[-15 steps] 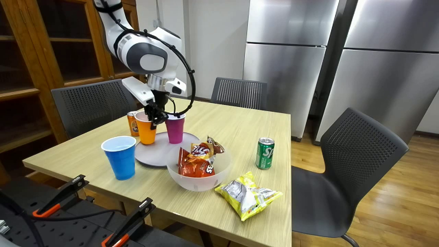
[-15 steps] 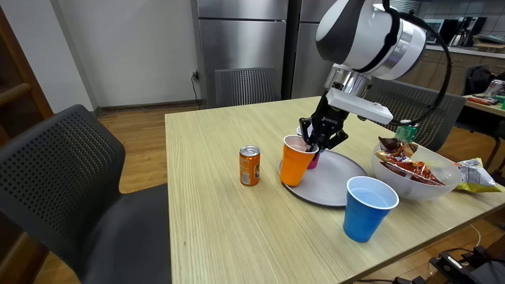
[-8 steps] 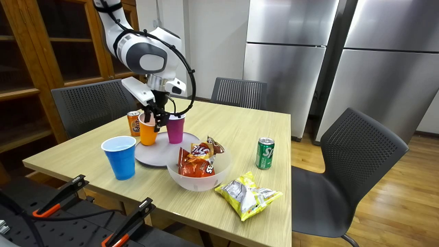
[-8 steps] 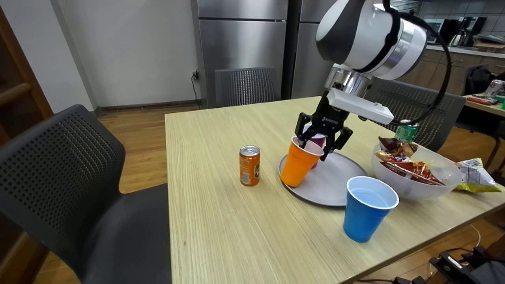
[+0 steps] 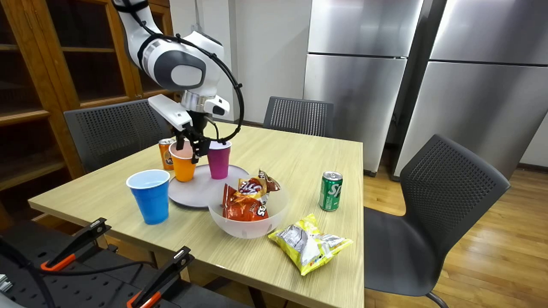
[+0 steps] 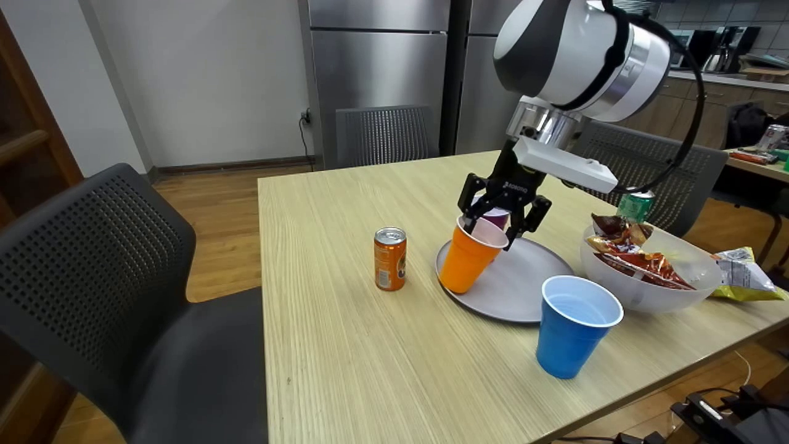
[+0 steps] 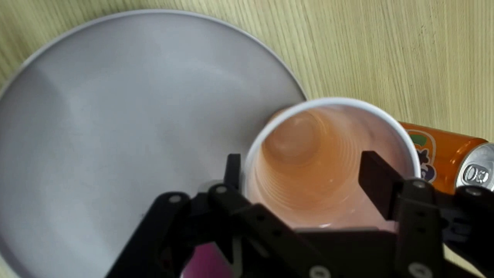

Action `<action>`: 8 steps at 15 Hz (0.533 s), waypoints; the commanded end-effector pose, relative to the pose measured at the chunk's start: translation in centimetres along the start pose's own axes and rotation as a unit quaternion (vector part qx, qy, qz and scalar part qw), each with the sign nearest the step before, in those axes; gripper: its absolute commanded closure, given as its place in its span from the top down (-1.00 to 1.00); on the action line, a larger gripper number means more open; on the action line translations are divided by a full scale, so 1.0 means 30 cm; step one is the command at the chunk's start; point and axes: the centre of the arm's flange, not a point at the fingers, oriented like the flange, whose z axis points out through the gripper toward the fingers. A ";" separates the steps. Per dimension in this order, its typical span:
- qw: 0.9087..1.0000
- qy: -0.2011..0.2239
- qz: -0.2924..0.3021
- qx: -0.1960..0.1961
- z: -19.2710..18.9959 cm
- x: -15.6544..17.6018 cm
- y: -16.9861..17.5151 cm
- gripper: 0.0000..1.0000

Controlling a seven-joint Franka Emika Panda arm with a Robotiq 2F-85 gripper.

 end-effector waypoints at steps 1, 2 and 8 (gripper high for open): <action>1.000 0.001 -0.018 0.008 -0.013 -0.035 -0.012 -0.02; 1.000 0.000 -0.019 0.008 -0.010 -0.036 -0.016 -0.16; 1.000 0.004 -0.026 0.008 -0.029 -0.057 -0.034 -1.00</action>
